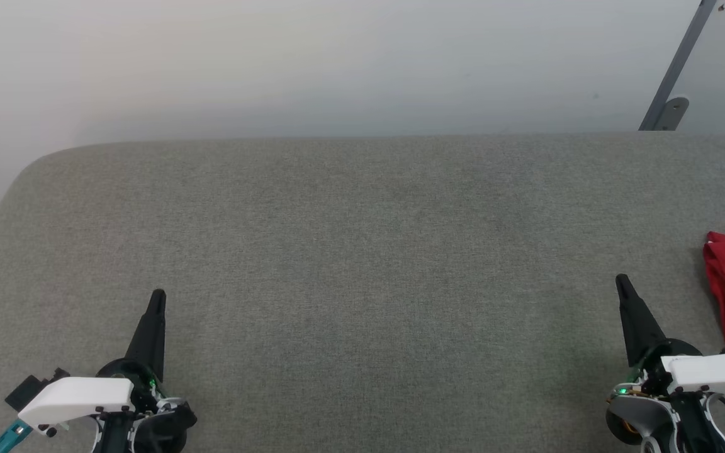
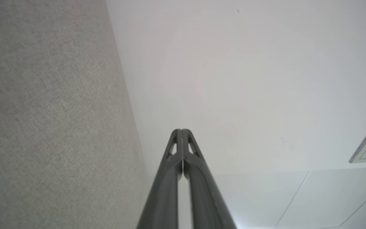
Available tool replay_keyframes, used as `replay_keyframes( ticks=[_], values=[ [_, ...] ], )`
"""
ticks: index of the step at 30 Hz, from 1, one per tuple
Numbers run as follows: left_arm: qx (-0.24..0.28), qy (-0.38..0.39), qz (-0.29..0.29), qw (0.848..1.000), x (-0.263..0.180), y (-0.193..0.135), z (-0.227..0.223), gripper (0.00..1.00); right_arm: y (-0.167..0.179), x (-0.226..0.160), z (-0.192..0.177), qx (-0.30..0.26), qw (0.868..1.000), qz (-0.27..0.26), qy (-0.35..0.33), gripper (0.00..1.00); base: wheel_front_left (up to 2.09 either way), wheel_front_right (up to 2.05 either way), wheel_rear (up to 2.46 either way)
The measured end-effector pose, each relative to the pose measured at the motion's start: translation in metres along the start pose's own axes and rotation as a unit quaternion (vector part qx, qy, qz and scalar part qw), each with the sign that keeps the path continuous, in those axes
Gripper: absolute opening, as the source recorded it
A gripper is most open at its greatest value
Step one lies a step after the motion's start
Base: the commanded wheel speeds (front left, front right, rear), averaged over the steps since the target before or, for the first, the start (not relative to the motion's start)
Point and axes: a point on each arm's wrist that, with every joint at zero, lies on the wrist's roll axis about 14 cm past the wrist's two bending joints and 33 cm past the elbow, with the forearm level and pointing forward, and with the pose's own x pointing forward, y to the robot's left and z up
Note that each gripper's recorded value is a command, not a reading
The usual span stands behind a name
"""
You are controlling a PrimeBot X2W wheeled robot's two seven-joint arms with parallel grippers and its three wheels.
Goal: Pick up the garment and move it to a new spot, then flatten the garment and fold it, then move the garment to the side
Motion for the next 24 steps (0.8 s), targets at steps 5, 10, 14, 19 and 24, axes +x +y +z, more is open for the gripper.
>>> replay_keyframes(
  ticks=[5,10,14,19,24],
  values=[
    [-0.012,0.003,-0.003,1.0,0.0021,-0.0018,-0.0015,0.0,0.0014,0.0011,-0.0008,0.014,1.0,0.003,0.0,0.0,0.0,0.0,0.0],
    [-0.012,0.002,-0.003,1.0,0.0022,-0.0019,-0.0014,0.0,0.0019,0.0015,-0.001,0.014,1.0,0.003,0.001,0.0,0.0,0.0,0.0],
    [-0.013,0.002,-0.003,1.0,0.0022,-0.0019,-0.0013,0.0,0.0019,0.0015,-0.0009,0.014,1.0,0.003,0.001,0.0,0.0,0.0,0.0],
    [-0.013,0.003,-0.003,1.0,0.0021,-0.0019,-0.0016,0.0,0.0019,0.0015,-0.001,0.014,1.0,0.003,0.001,0.0,0.0,0.0,0.0],
    [-0.013,0.004,-0.003,1.0,0.0021,-0.0019,-0.0018,0.0,0.0019,0.0015,-0.0011,0.014,1.0,0.003,0.001,0.0,0.0,0.0,0.0]
  ],
)
